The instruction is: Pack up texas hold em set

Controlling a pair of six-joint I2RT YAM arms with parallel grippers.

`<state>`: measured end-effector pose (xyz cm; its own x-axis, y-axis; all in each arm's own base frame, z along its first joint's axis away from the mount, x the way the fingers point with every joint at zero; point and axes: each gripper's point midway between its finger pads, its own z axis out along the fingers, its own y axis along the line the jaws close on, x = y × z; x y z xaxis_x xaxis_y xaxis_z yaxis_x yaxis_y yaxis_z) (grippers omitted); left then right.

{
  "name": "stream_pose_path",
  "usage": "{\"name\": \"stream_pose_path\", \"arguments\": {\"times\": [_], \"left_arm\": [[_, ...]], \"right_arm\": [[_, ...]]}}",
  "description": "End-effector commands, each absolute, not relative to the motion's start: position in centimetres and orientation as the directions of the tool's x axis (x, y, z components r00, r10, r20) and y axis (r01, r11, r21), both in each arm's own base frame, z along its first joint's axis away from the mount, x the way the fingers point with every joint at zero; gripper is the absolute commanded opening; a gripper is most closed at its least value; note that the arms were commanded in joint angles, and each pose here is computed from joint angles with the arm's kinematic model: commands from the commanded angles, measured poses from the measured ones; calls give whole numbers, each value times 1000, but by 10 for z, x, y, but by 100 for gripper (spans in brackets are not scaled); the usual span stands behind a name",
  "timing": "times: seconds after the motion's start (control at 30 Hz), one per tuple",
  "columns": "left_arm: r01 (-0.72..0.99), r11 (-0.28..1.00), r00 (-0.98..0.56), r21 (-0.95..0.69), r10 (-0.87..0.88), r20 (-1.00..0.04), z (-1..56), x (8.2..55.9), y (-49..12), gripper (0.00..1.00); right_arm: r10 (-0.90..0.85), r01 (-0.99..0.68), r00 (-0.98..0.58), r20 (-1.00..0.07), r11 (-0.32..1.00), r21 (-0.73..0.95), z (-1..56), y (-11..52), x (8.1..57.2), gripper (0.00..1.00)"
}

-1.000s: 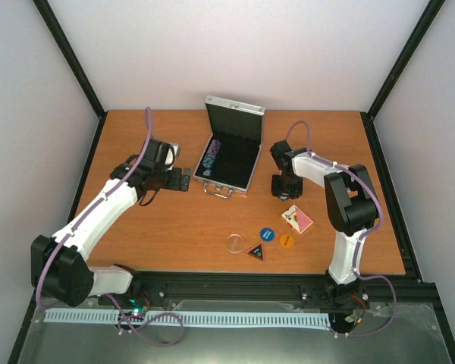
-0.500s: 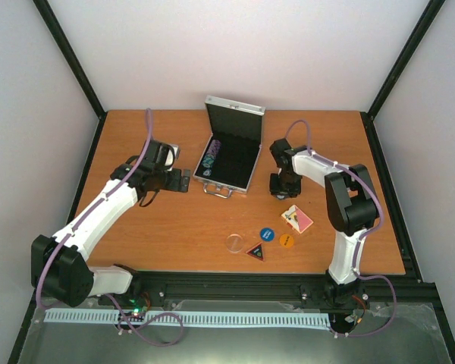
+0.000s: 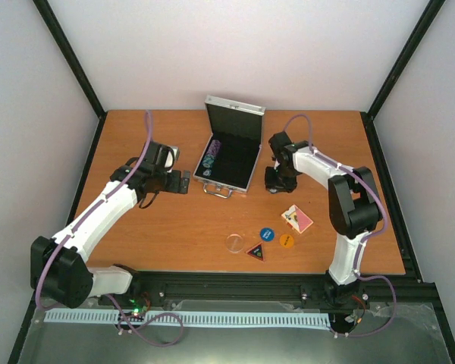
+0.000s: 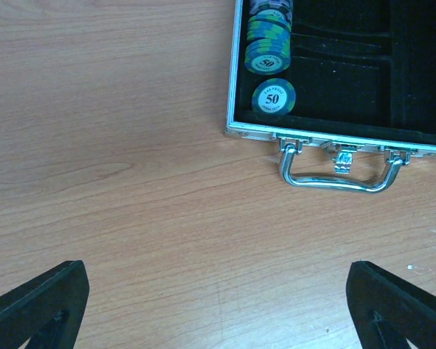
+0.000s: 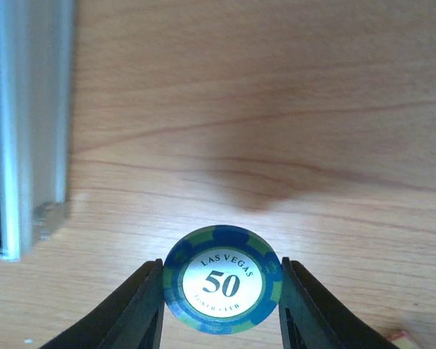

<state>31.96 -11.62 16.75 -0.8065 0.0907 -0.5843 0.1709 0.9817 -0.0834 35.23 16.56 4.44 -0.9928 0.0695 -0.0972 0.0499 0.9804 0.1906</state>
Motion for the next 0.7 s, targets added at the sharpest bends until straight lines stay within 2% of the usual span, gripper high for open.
{"name": "stream_pose_path", "arguments": {"times": [0.0, 0.27, 0.47, 0.67], "left_arm": [[158, 982, -782, -102, 61, -621, 180, 324, -115, 100], [157, 982, -783, -101, 61, -620, 180, 321, -113, 100], [103, 974, -788, -200, -43, -615, 186, 320, -100, 100], [70, 977, -773, -199, -73, -630, 199, 322, -83, 100]], "right_arm": [[63, 12, -984, -165, 957, 291, 79, 196, 370, 3], [36, -45, -973, -227, 938, 343, 105, 238, 389, 3], [-18, -112, -961, -276, 937, 330, 113, 266, 392, 3], [-68, -179, -945, -321, 926, 332, 120, 300, 400, 3]]}}
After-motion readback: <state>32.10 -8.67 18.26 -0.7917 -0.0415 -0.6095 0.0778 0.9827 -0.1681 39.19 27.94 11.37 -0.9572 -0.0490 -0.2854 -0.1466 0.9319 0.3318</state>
